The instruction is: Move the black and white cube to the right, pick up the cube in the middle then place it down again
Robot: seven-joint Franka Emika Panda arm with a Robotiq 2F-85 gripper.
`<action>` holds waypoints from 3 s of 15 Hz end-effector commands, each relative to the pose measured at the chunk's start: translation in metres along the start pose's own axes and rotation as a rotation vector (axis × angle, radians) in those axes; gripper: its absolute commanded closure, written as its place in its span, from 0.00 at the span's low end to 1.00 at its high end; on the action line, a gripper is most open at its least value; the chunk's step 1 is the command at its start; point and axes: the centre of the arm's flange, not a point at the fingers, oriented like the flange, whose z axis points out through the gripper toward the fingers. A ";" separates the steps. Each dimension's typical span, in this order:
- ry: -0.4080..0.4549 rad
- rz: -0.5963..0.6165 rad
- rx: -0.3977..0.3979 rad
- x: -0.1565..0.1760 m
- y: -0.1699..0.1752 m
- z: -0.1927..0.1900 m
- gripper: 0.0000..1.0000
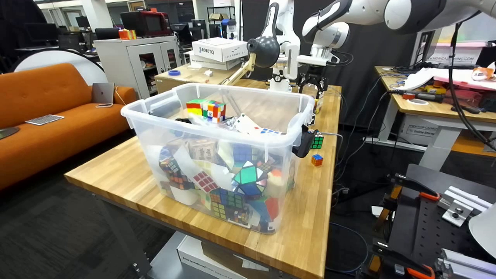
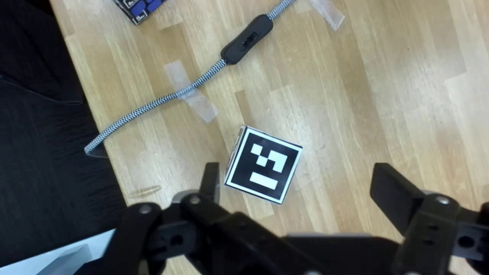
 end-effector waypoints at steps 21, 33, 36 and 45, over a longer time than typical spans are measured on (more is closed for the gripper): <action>-0.053 -0.139 -0.071 -0.106 0.038 -0.011 0.00; -0.068 -0.316 -0.080 -0.110 0.049 0.005 0.00; -0.097 -0.376 -0.099 -0.110 0.058 0.013 0.00; -0.094 -0.358 -0.106 -0.105 0.050 0.018 0.00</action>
